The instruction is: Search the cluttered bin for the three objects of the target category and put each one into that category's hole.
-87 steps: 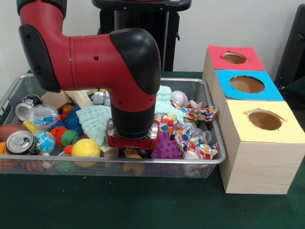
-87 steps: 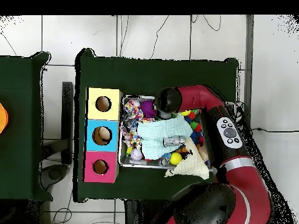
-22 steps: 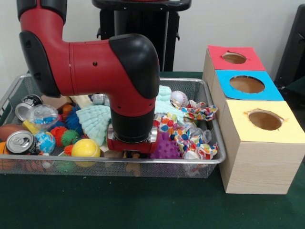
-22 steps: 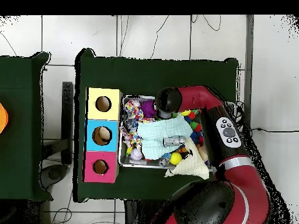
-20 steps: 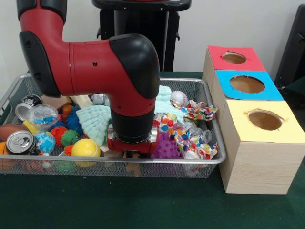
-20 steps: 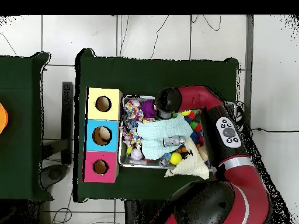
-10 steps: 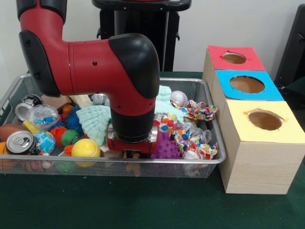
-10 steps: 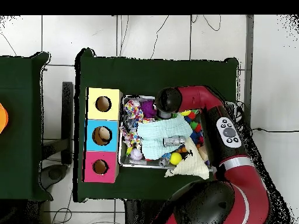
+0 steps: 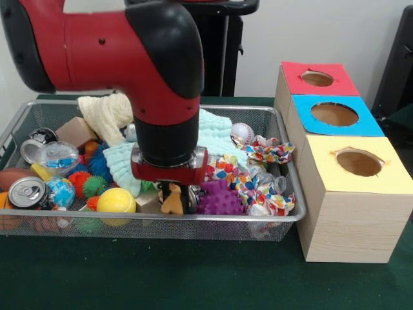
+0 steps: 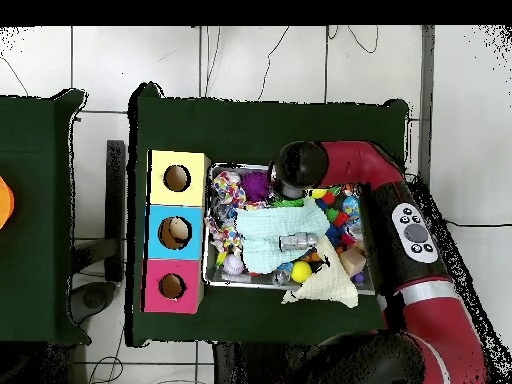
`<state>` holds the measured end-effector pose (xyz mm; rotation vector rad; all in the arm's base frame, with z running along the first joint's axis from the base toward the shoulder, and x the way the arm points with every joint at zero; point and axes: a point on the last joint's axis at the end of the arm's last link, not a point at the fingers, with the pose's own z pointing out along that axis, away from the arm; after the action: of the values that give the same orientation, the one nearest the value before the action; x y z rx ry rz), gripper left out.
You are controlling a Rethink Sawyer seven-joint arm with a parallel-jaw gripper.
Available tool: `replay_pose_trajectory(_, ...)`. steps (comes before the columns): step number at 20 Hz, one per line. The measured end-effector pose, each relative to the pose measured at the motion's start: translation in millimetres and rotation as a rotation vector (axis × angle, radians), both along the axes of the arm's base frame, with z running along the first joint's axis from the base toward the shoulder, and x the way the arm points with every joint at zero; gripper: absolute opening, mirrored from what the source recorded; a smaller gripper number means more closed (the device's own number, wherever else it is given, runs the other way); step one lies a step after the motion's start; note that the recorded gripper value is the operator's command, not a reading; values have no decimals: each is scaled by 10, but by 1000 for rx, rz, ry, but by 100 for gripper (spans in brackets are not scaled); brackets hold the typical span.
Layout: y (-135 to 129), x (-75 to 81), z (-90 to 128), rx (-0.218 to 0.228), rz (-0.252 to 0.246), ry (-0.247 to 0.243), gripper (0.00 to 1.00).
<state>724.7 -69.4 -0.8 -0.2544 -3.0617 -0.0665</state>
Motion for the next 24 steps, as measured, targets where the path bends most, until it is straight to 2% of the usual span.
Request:
replay_pose_trajectory(6, -102, 130, 484, -2, -32, 3, 0)
replay_pose_trajectory(10, -111, 197, 823, -2, -45, -11, 0)
replay_pose_trajectory(11, -83, 206, 972, -1, -45, -21, 0)
replay_pose_trajectory(12, -70, 205, 1014, 0, -44, -23, 0)
replay_pose_trajectory(17, 84, 162, 1284, 6, -31, -31, 0)
replay_pose_trajectory(19, 236, 112, 1447, 13, -17, -31, 0)
replay_pose_trajectory(24, 525, -33, 1691, 25, 11, -20, 0)
